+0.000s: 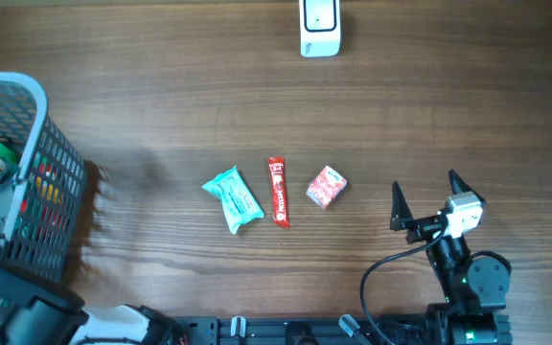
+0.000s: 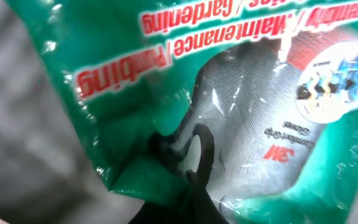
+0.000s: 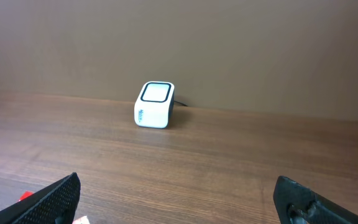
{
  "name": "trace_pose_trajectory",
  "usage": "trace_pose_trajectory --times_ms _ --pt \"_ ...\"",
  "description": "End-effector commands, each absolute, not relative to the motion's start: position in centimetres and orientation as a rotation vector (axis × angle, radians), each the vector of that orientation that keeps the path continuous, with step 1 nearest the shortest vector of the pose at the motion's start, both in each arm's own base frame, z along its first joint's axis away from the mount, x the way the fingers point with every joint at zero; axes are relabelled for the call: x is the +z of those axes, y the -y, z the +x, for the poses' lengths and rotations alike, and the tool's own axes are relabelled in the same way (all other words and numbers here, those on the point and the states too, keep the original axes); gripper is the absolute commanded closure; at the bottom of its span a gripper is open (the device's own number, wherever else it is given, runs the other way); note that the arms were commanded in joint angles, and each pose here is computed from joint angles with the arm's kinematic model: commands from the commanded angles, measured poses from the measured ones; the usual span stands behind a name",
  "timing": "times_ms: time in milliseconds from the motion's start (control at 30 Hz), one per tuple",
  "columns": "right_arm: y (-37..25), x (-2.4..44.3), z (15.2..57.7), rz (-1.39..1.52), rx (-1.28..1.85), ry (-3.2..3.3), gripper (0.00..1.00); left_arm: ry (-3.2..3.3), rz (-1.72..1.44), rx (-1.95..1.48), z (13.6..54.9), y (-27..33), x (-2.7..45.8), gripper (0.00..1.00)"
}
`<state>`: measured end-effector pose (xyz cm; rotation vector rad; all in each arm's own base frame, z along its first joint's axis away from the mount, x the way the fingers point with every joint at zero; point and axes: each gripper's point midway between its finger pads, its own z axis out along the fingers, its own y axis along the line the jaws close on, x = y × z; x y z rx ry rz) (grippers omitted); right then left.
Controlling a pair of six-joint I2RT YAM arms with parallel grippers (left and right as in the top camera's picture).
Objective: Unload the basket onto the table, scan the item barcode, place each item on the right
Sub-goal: 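Grasp the green 3M gloves pack in the basket with the left gripper, then lift the gloves pack out and carry it right of the Kleenex pack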
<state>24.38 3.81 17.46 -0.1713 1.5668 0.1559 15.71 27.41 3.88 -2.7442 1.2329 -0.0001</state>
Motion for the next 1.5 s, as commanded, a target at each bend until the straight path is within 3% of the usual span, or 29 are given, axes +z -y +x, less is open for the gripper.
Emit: trace_pose_trajectory --times_ms 0,133,433,667,933,1067,1167,1267,1367,1467 --pt "-3.6 17.6 24.4 -0.172 0.134 -1.559 0.0 -1.388 -2.491 -0.067 17.3 -28.3 7.5 0.96" --pt "-3.6 17.6 24.4 -0.172 0.134 -1.559 0.0 -1.441 -2.217 -0.217 19.7 -27.8 13.2 0.96" --pt "-3.6 17.6 24.4 -0.172 0.134 -1.559 0.0 -1.407 -1.787 -0.196 19.6 -24.0 24.8 0.96" --pt "-3.6 17.6 24.4 -0.172 0.134 -1.559 0.0 -1.417 -1.638 -0.215 19.5 -20.8 28.1 0.96" --pt "-3.6 17.6 24.4 -0.171 0.134 -1.559 0.0 -1.35 -1.748 -0.018 18.6 -25.4 26.3 0.96" --pt "-3.6 17.6 24.4 -0.172 0.134 -1.559 0.0 -1.25 -1.697 -0.036 19.1 -27.4 29.6 0.96" --pt "-3.6 17.6 24.4 -0.172 0.134 -1.559 0.0 -1.284 -1.562 -0.199 22.0 -27.0 34.4 0.96" --pt "-3.6 17.6 24.4 -0.172 0.134 -1.559 0.0 -1.345 -1.297 -0.431 25.4 -23.9 41.2 0.96" --pt "-3.6 17.6 24.4 -0.172 0.134 -1.559 0.0 -1.465 -0.865 -0.692 28.1 -16.8 48.1 0.96" --pt "-3.6 17.6 24.4 -0.172 0.134 -1.559 0.0 -1.576 -0.502 -0.804 28.6 -9.4 50.4 0.96"
